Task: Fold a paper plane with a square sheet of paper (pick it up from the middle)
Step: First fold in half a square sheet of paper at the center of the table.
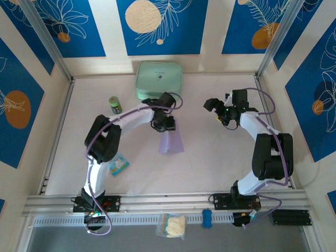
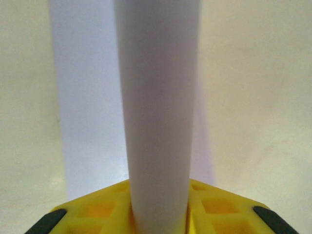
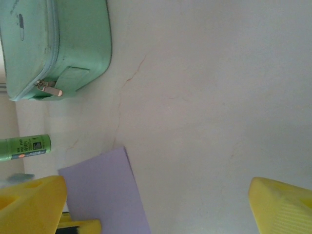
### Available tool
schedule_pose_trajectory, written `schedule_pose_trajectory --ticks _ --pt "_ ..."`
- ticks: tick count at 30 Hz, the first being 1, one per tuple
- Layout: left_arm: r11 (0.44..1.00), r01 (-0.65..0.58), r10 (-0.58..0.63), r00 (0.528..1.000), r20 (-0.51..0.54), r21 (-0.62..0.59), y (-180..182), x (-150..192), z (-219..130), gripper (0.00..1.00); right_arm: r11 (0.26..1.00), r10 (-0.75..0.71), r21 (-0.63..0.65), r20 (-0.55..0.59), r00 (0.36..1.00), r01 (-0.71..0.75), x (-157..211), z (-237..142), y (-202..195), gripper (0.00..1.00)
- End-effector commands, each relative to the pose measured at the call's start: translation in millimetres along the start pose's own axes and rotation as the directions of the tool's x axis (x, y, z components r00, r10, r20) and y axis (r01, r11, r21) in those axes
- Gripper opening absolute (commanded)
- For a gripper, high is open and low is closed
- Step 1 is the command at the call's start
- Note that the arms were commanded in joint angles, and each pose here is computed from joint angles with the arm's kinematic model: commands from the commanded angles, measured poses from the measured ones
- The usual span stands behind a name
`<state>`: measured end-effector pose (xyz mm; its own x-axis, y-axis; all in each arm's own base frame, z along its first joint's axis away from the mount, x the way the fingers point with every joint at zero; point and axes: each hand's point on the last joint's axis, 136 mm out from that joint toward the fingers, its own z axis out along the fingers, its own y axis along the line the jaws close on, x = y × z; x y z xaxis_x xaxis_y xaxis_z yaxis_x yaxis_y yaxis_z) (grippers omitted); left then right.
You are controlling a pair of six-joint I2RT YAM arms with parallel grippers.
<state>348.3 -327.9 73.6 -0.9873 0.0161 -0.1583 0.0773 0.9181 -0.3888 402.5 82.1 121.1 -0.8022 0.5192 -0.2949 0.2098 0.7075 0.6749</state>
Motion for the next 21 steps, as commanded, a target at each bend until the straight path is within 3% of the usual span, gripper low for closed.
schedule_pose_trajectory --ticks 1,5,8,12,21 --pt "0.968 -0.051 0.038 0.998 0.057 0.248 -35.3 -14.4 -33.5 0.28 0.999 -0.006 -0.041 -0.036 0.999 0.005 9.9 2.0 8.4 0.95" --pt "0.925 -0.059 0.018 0.994 0.112 0.375 -43.5 -23.8 -47.5 0.28 0.994 -0.048 -0.098 -0.071 0.996 0.041 22.4 5.3 26.4 0.91" --pt "0.921 -0.033 -0.011 0.994 0.110 0.389 -34.5 -24.1 -39.8 0.28 0.983 -0.086 -0.174 -0.125 0.988 0.063 42.4 12.1 45.3 0.86" --pt "0.935 -0.016 -0.023 0.994 0.103 0.356 -15.3 -23.1 -23.7 0.28 0.974 -0.136 -0.207 -0.204 0.970 0.093 74.8 26.6 58.2 0.78" --pt "0.980 -0.030 0.018 0.998 0.062 0.197 32.5 -10.4 3.2 0.27 0.973 -0.152 -0.217 -0.360 0.920 0.076 132.4 60.9 66.7 0.45"
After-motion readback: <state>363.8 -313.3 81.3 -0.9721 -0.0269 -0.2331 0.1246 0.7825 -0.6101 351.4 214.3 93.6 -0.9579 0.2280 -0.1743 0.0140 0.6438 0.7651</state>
